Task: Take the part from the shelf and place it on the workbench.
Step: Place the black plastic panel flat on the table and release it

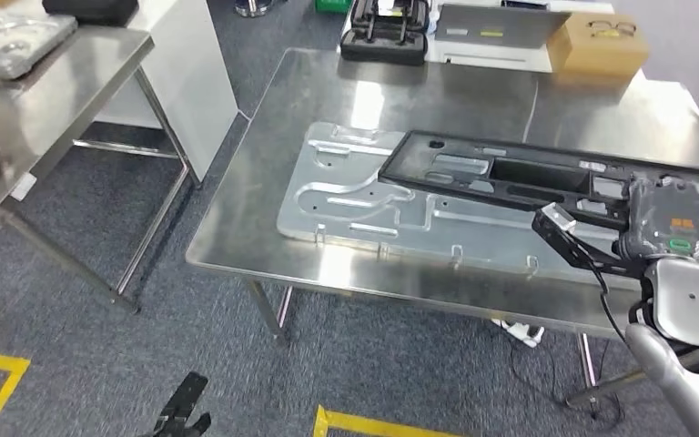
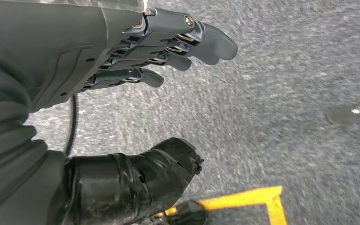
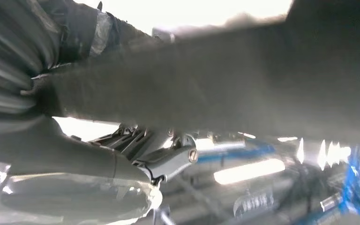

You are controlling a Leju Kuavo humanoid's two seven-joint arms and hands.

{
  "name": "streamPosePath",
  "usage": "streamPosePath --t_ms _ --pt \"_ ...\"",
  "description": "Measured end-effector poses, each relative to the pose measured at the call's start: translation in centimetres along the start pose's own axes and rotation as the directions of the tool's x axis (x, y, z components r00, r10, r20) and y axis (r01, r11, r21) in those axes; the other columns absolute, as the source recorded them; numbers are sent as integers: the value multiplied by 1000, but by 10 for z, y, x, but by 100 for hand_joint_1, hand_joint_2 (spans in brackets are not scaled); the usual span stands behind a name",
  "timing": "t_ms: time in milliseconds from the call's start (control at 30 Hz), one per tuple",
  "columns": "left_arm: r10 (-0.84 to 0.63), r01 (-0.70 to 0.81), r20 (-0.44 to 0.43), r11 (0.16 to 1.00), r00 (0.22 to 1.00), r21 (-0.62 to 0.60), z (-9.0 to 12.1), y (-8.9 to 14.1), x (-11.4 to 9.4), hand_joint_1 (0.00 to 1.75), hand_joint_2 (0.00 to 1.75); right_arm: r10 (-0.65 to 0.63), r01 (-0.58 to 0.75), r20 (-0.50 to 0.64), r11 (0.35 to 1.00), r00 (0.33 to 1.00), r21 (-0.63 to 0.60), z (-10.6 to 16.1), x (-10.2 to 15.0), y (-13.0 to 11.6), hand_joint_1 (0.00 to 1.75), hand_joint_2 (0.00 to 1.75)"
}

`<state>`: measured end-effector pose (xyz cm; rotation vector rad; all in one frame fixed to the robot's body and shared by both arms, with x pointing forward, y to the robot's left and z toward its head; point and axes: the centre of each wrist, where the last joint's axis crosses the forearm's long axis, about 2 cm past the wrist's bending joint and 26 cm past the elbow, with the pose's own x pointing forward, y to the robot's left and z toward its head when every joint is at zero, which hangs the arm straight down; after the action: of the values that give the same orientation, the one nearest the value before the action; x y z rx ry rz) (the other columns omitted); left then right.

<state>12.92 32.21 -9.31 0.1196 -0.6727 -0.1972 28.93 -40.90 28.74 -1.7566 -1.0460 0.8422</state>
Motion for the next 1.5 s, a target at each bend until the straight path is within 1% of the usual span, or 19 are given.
streamPosePath --t_ms 100,367,600,733,767,900,1067,1233,1300,1400,1500 --pt "0 0 4 1000 1000 0 0 0 -1 0 175 -7 7 -23 999 1000 34 1 -7 4 175 175" --pt "37 -35 33 998 999 -47 1 -2 -1 0 175 -22 34 -63 981 998 193 3 -19 20 175 175" --pt "31 -29 44 999 999 -46 0 5 -1 0 175 -2 32 -104 958 995 286 5 -27 35 175 175" --pt "26 -24 48 999 998 -43 -1 6 1 0 175 5 33 -123 951 992 307 4 -30 40 0 0" --pt "25 -23 47 999 999 -43 -1 6 1 0 175 5 35 -128 950 992 310 4 -31 41 0 0" --pt "16 -15 37 999 999 -29 0 6 0 0 0 4 41 -138 945 990 323 4 -31 45 0 0" --pt "6 -7 12 1000 1000 23 -1 8 1 0 0 -43 92 -151 938 988 333 1 -29 44 0 0" --pt "14 -14 -6 999 1000 45 -1 8 0 0 0 -140 191 -168 922 976 338 -3 -25 40 0 0" --pt "18 -17 -16 999 1000 50 0 7 -1 0 0 -205 257 -180 903 962 344 -5 -22 38 0 0" --pt "20 -18 -27 998 999 58 1 7 -3 0 0 -325 379 -202 853 924 358 -9 -17 33 0 0" --pt "20 -19 -26 998 999 65 0 8 -2 0 0 -389 443 -213 821 896 361 -12 -12 29 0 0"
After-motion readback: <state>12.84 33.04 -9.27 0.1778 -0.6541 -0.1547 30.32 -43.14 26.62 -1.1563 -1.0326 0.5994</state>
